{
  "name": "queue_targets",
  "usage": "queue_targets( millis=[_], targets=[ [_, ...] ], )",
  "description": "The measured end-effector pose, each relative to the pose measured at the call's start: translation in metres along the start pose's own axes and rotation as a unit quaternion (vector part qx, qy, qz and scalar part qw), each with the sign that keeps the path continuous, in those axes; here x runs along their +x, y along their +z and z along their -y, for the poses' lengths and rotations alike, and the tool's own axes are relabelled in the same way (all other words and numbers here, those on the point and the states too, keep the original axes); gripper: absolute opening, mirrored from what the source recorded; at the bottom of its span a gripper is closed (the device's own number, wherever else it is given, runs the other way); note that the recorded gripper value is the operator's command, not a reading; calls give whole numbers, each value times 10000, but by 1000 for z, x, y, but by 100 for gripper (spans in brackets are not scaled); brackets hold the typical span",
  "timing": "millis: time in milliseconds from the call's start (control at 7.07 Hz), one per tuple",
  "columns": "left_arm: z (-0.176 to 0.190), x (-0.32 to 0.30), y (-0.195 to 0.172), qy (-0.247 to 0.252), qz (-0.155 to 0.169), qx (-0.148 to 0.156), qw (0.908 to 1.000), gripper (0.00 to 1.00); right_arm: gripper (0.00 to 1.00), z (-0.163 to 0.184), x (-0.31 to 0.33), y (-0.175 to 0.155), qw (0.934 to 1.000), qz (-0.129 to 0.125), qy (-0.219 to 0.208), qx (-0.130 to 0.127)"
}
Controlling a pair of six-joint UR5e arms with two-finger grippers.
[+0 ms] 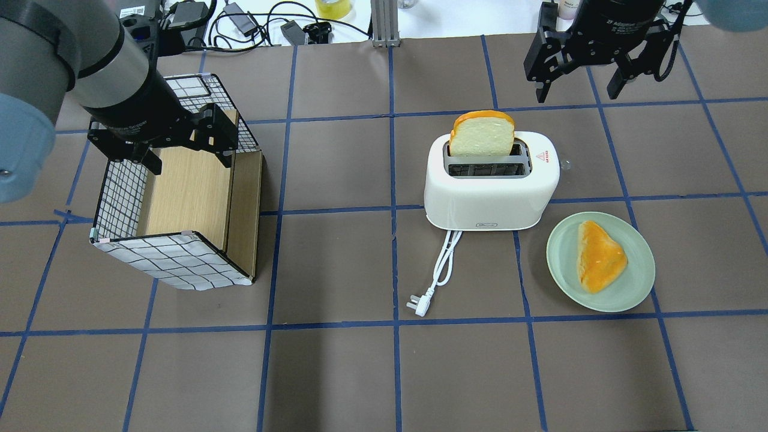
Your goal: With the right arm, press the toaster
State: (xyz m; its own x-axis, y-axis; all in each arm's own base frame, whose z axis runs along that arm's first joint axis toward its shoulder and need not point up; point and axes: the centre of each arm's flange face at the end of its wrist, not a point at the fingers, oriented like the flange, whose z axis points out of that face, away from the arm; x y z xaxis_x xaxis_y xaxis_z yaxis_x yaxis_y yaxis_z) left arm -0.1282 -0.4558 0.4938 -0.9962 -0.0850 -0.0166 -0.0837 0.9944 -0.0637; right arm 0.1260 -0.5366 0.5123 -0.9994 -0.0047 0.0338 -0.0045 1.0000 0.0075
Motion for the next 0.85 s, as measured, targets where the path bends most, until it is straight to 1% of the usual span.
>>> queue_targets(
  millis=[283,566,848],
  targets=[
    [0,0,0,0,-3,1,10000,100,100,0,1,1,9998,-16,-211,-22],
    [0,0,0,0,-4,4,10000,100,100,0,0,1,9998,29,-197,-8],
    [0,0,0,0,-1,0,10000,100,100,2,0,0,9999,56,-100,124]
  ],
)
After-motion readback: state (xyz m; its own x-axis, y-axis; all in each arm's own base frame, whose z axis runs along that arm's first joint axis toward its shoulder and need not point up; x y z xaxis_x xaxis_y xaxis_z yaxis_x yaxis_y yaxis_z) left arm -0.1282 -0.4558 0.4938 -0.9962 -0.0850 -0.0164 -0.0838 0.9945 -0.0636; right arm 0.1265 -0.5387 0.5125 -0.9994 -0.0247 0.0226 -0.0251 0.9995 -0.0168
